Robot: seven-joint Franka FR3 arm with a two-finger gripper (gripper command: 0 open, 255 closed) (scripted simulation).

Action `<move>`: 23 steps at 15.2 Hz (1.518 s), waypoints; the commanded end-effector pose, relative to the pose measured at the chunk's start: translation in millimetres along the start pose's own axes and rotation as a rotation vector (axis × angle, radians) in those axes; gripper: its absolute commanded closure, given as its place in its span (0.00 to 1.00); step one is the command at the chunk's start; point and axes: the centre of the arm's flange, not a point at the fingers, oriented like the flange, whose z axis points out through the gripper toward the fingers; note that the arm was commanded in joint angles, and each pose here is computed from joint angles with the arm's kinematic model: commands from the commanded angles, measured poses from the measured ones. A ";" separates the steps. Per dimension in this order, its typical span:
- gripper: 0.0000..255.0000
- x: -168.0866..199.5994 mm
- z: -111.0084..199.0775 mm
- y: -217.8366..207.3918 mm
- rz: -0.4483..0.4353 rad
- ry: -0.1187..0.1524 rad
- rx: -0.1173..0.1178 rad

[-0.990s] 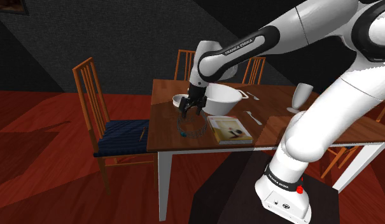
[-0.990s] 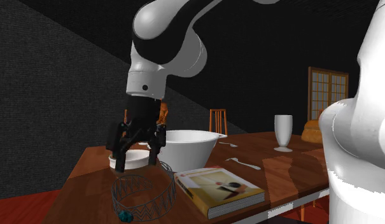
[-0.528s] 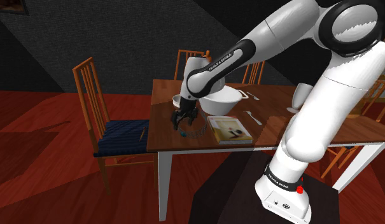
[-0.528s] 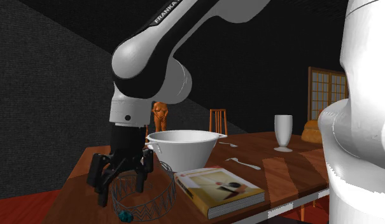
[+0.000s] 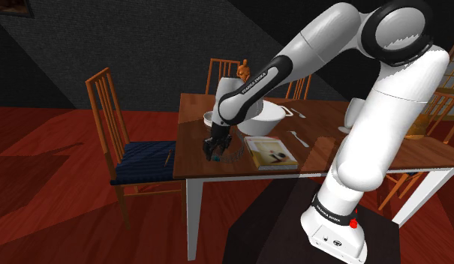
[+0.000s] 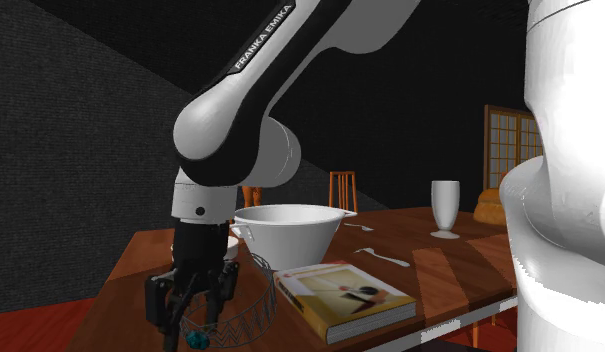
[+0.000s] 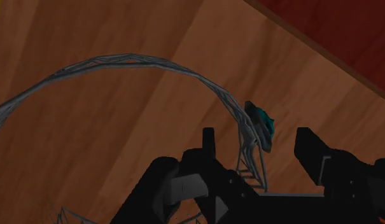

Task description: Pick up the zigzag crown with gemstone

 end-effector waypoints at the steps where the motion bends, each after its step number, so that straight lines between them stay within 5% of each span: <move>1: 1.00 0.0 0.9 0.2 0.000 0.000 0.000; 9: 1.00 0.3 0.5 0.0 0.000 0.000 0.000; 23: 1.00 1.5 -72.9 -8.8 0.000 0.000 0.000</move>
